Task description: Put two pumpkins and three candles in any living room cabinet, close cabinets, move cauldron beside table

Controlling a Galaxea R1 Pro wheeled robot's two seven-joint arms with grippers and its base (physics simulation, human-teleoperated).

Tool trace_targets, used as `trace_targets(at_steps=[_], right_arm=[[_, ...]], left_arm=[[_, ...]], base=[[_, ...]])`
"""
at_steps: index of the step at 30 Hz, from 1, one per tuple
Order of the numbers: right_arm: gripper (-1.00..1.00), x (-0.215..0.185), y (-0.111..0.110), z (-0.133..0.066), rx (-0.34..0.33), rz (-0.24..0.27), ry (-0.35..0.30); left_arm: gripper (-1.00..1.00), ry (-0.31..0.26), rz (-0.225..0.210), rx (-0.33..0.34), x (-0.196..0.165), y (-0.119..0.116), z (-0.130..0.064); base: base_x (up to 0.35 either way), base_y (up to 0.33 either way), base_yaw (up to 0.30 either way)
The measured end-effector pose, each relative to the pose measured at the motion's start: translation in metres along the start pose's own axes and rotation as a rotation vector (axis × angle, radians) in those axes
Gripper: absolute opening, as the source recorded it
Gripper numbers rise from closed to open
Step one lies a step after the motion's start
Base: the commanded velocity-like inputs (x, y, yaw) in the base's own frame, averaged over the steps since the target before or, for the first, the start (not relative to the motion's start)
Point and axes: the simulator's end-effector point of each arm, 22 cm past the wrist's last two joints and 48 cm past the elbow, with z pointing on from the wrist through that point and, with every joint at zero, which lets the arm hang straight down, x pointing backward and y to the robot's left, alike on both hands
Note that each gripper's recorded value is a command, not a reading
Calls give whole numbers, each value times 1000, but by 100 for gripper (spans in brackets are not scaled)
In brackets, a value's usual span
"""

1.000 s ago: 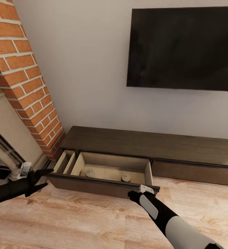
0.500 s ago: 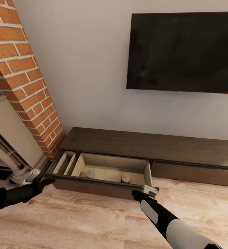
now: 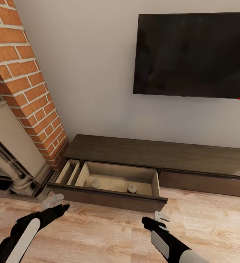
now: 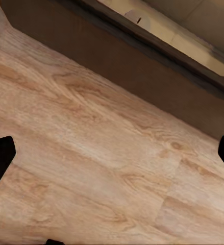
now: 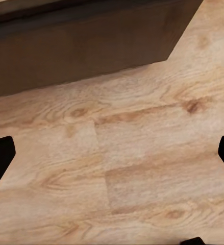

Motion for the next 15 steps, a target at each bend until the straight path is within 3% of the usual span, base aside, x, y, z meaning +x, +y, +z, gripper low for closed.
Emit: trace_targets(at_steps=[4, 8, 15], right_arm=[[100, 0, 2, -2, -7, -35, -48], [100, 5, -10, 2, 15, -44, -76], [100, 11, -3, 11, -19, -40, -97]], left_arm=[[100, -71, 28, -24, 12, -3, 18], [100, -61, 61, -45, 42, 0, 35], [100, -110, 113, -40, 71, -6, 56]], base=[[0, 0, 0], [0, 0, 0], [0, 0, 0]])
